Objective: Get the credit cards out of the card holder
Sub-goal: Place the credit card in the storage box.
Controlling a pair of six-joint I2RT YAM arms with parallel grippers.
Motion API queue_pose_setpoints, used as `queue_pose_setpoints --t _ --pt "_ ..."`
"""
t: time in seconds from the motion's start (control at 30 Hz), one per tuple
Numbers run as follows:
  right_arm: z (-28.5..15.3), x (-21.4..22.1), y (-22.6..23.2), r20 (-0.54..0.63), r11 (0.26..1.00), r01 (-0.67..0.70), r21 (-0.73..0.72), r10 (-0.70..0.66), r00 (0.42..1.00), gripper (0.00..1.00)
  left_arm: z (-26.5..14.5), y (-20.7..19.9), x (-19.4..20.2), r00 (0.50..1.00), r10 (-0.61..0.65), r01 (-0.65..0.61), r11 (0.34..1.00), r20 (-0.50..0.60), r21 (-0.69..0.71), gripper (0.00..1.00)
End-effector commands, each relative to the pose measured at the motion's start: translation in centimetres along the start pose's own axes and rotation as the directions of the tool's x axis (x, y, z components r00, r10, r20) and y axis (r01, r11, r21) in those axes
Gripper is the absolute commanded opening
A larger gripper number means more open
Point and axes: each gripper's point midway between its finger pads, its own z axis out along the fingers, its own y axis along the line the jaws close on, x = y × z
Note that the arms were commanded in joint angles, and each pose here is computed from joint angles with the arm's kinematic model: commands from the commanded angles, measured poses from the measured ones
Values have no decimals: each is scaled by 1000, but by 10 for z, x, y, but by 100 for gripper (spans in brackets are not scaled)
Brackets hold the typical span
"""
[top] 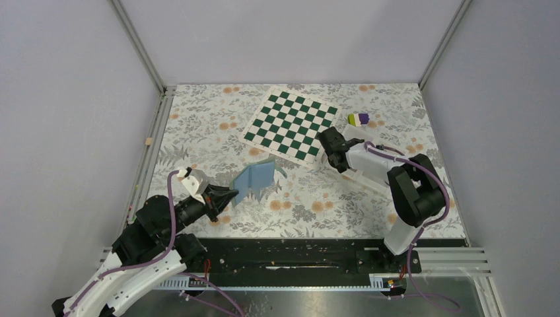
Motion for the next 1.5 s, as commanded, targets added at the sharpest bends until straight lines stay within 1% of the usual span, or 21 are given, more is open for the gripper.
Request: queue_pose_setpoints --t 0.0,0.23,0.43,0.7,0.8,0.97,1.17,1.3,1.47 --pt "8 -8 37 22 775 -631 -29 632 775 0 0 -2 -20 996 17 -17 1000 84 4 0" --pt "20 -16 23 65 786 -618 -32 619 783 0 -1 -3 -21 996 15 -16 1000 87 10 0" --pt "29 -22 10 65 767 -641 -19 641 765 0 1 -5 -20 997 15 -17 1000 80 23 0" --pt "21 -47 1 85 770 -634 -65 638 766 0 1 -5 -20 997 16 -18 1000 80 18 0" --pt "17 -58 5 103 775 -626 -88 632 768 0 0 -5 -20 997 16 -17 1000 80 18 0" --pt "23 -43 11 77 758 -649 -62 652 754 0 1 -5 -19 997 16 -18 1000 77 20 0" --pt "27 -28 16 68 760 -649 -34 650 757 0 0 -5 -20 996 18 -19 1000 83 19 0" --pt "29 -21 13 60 762 -648 -3 647 760 10 0 -5 -20 997 18 -20 1000 81 20 0" --pt "27 -24 0 61 772 -635 26 633 772 21 1 -5 -19 997 18 -20 1000 76 20 0"
